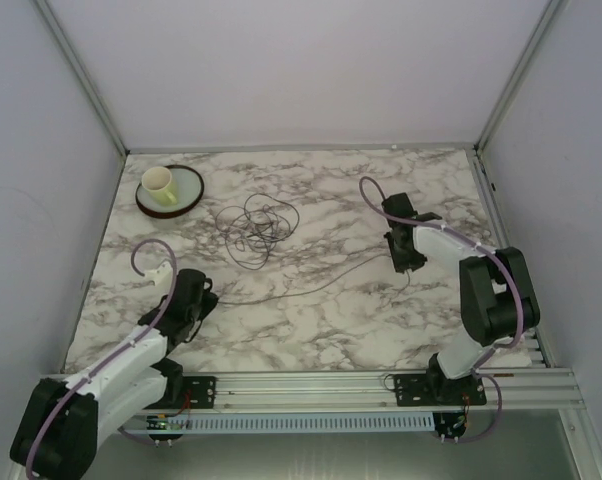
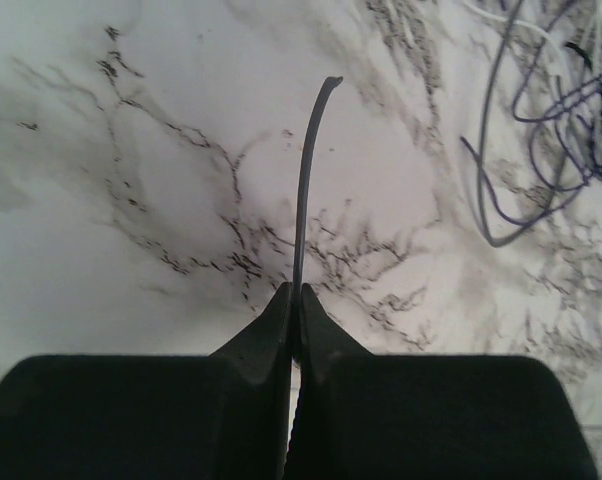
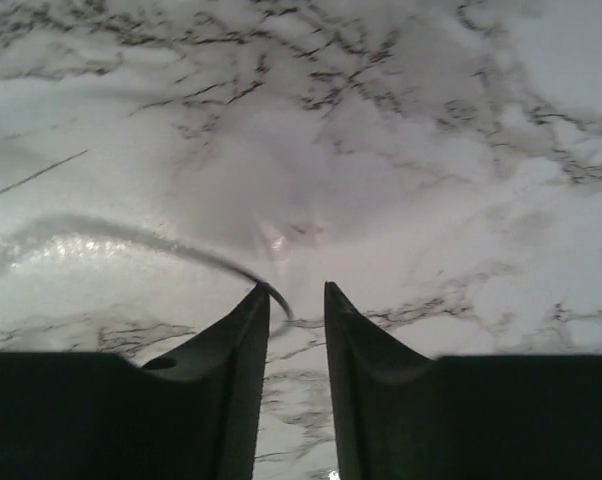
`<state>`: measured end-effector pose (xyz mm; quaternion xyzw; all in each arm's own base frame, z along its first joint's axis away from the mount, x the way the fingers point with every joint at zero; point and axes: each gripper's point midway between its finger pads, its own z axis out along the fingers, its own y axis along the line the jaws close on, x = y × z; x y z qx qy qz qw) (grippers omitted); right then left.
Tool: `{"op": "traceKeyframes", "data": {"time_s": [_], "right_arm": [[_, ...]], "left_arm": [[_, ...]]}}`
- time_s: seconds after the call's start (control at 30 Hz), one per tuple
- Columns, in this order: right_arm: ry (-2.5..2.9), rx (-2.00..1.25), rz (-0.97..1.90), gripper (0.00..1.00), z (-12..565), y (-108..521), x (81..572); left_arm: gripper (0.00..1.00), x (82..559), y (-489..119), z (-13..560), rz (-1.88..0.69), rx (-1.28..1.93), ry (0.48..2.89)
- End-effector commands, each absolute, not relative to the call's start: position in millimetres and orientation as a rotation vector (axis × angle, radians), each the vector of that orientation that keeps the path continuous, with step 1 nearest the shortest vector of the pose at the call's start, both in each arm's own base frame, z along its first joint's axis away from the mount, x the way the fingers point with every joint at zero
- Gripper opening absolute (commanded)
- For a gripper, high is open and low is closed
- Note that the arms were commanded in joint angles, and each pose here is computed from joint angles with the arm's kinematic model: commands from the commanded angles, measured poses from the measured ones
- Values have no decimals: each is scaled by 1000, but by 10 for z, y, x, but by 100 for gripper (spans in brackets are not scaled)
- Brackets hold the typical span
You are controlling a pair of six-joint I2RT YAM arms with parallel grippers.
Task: Zip-tie the wires
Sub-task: Straighten the cable at the center of the board.
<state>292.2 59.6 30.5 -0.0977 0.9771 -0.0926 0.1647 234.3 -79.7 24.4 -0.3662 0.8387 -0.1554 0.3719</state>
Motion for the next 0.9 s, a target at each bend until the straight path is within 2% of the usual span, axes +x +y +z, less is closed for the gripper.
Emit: {"op": "traceKeyframes", "data": {"time_s": [0.0, 0.37, 0.57, 0.87], "right_arm": [[2769, -267, -413, 31, 445, 396, 3056], [2805, -412, -291, 49, 460, 543, 3035], [2719, -398, -179, 57, 682, 677, 3134], [2494, -263, -98, 75, 1253, 791, 3440]], "left_arm": [[0, 2395, -673, 153, -316, -952, 2123], [0, 2369, -586, 31, -248, -974, 2126], [23, 2379, -529, 109, -223, -976, 2100], [66, 2381, -336, 400, -131, -973, 2026]]}}
